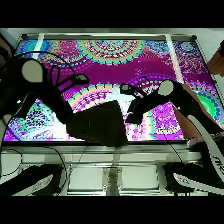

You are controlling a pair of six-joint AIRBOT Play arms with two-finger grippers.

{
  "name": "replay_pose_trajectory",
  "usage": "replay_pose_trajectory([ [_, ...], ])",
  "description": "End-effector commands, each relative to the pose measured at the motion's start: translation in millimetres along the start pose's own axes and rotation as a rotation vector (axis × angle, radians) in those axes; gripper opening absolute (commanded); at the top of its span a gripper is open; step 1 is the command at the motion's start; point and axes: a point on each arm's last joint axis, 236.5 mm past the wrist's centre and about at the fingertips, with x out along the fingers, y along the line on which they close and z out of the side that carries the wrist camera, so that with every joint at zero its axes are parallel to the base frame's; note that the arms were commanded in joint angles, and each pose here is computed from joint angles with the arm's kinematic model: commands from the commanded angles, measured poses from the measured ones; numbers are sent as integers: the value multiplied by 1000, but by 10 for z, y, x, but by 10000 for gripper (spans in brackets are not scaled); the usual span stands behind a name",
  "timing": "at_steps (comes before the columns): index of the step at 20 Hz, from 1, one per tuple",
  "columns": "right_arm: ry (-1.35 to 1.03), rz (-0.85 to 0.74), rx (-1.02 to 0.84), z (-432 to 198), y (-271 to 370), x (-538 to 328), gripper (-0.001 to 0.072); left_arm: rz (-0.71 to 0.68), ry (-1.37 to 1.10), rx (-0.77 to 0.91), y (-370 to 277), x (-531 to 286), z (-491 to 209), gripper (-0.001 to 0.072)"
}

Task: Fold the clothes and pants, and hang the long-sleeved shirts on hangers.

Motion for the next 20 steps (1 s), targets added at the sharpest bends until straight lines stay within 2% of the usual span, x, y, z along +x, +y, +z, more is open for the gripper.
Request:
replay_pose_trajectory([
  [1,-99,-138,-252,419,-170,146,593,82,-23,-11,-107,-134,-311,38],
  [3,-112,-169,-248,520,-300,350,585,73,-9,-21,-177,-56,-441,38],
  [4,-108,-138,-217,508,-319,483,564,60,12,-34,-199,22,-503,38],
  [8,-67,77,-152,413,-203,943,564,-3,124,-60,-250,370,-735,38],
  [12,-50,152,-230,502,-277,1076,564,43,153,-72,-185,386,-874,38],
  [16,-133,179,-276,822,-373,1130,562,81,93,-64,-236,263,-908,39],
  [20,-113,245,-225,741,-399,1355,554,120,58,-61,-245,175,-954,39],
])
